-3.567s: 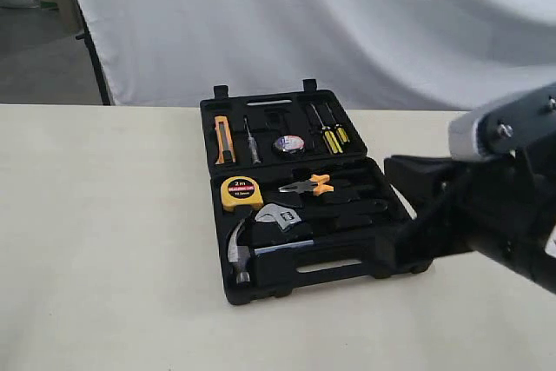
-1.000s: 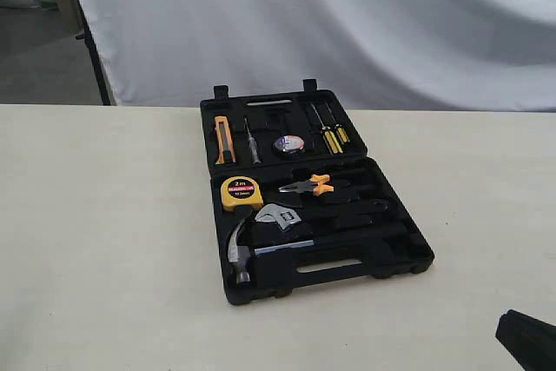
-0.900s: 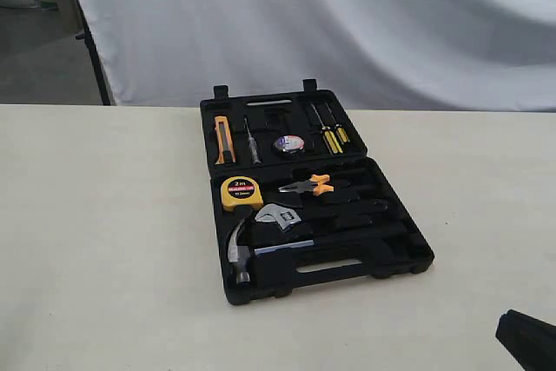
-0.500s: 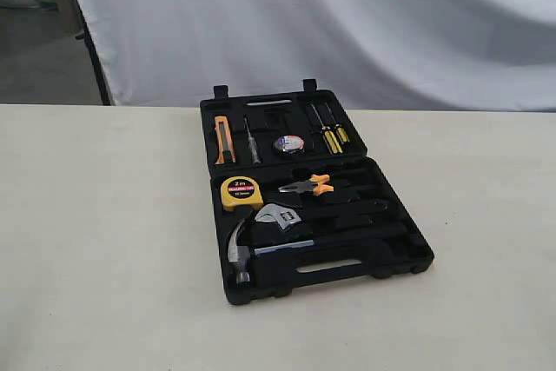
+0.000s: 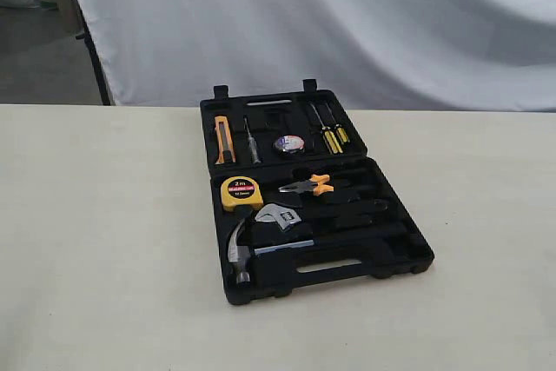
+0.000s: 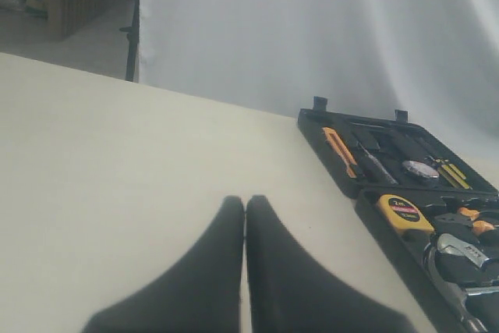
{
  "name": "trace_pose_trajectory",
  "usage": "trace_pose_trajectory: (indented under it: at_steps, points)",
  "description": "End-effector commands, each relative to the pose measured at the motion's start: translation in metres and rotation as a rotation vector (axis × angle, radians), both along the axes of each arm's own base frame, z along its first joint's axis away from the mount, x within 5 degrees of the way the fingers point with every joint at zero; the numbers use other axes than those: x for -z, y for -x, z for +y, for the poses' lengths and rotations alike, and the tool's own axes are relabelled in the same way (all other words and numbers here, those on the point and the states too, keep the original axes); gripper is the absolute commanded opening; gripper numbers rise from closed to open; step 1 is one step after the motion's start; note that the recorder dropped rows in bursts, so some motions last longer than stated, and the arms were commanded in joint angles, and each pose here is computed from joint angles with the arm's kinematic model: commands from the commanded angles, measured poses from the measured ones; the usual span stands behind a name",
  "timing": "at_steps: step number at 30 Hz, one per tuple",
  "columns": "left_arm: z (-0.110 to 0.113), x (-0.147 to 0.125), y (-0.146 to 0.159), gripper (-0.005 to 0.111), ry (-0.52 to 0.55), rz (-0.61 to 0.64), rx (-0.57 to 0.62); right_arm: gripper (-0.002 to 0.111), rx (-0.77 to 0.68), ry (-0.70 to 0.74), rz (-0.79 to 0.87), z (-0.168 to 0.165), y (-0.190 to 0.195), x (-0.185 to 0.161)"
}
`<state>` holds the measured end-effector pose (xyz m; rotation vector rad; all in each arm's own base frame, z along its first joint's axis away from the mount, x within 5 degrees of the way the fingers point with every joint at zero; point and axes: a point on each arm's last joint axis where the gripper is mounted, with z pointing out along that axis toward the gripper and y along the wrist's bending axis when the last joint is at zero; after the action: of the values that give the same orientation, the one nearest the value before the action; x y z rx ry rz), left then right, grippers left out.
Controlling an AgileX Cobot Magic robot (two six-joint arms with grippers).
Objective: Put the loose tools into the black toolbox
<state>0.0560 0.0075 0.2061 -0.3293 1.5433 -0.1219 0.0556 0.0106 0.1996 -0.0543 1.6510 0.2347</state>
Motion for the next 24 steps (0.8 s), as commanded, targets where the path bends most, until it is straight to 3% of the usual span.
trace_pose_trajectory:
  at_steps: [1,24]
  points:
    - [0.0014,-0.0017,0.0006,0.001,-0.002,-0.013,-0.026,-0.001,0.005,0.054,0.054,-0.0008,0.0009,0.0069]
    - [0.0014,-0.0017,0.0006,0.001,-0.002,-0.013,-0.026,-0.001,0.004,0.058,0.097,-0.0009,0.0015,0.0107]
